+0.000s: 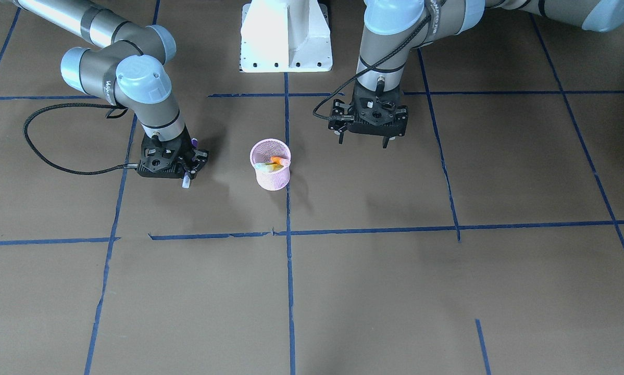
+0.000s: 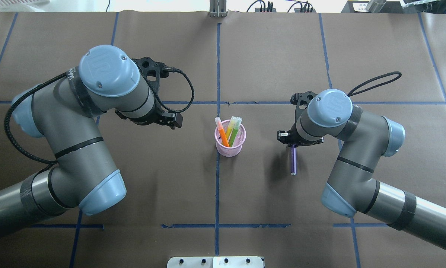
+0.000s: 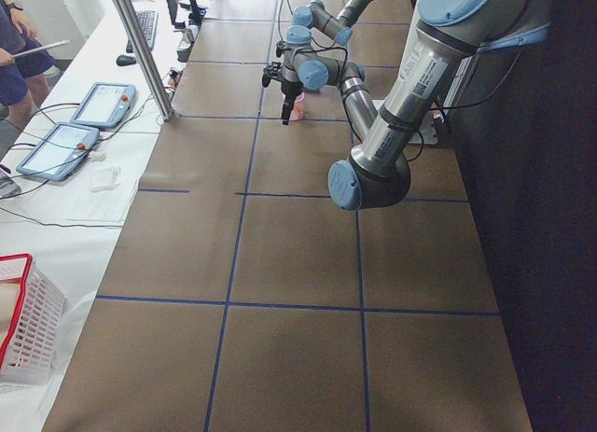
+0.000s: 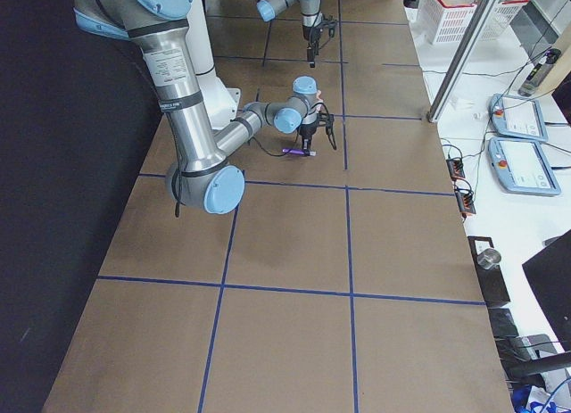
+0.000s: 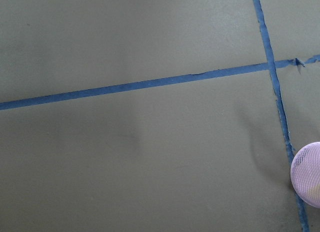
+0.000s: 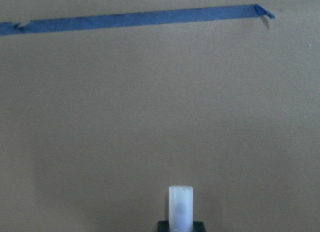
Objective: Collect pens into pen holder
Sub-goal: 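Lower the right gripper onto the purple marker and grasp it while the left gripper withdraws, then carry the purple marker with the right gripper and drop it into the pink cup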
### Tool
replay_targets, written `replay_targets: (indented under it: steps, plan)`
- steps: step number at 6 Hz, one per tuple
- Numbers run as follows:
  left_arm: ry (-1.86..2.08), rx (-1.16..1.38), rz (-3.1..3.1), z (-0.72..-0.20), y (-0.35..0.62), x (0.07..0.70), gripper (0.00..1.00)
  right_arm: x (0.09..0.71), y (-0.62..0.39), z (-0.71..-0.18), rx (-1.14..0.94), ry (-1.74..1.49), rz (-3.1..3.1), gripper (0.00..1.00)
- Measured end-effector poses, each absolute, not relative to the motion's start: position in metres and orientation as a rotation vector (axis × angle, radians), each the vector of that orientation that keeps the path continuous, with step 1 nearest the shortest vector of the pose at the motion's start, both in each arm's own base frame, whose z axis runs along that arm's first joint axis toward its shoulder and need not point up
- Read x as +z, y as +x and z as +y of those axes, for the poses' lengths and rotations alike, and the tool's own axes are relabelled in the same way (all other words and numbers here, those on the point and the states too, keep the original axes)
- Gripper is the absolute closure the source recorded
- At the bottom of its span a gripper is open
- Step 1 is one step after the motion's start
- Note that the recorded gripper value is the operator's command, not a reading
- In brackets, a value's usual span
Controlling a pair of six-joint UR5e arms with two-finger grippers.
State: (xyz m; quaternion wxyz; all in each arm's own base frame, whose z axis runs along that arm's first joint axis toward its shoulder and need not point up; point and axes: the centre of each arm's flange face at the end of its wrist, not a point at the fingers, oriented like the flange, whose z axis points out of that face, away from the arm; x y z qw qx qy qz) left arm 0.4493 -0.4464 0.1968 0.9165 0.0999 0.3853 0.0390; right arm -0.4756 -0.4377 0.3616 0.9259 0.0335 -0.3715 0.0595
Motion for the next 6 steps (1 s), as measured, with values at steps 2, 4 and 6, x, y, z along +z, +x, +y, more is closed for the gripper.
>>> replay_targets:
  steps: [2, 4, 6]
  plan:
    - [0.206, 0.080, 0.793, -0.446, 0.449, 0.197, 0.00, 0.313, -0.446, -0.440, 0.164, 0.225, -0.809, 1.00]
    - [0.207, 0.079, 0.791, -0.446, 0.449, 0.198, 0.00, 0.262, -0.414, -0.444, 0.352, 0.446, -0.833, 1.00]
    - [0.205, 0.080, 0.788, -0.447, 0.450, 0.199, 0.00, 0.221, -0.423, -0.437, 0.539, 0.596, -0.828, 1.00]
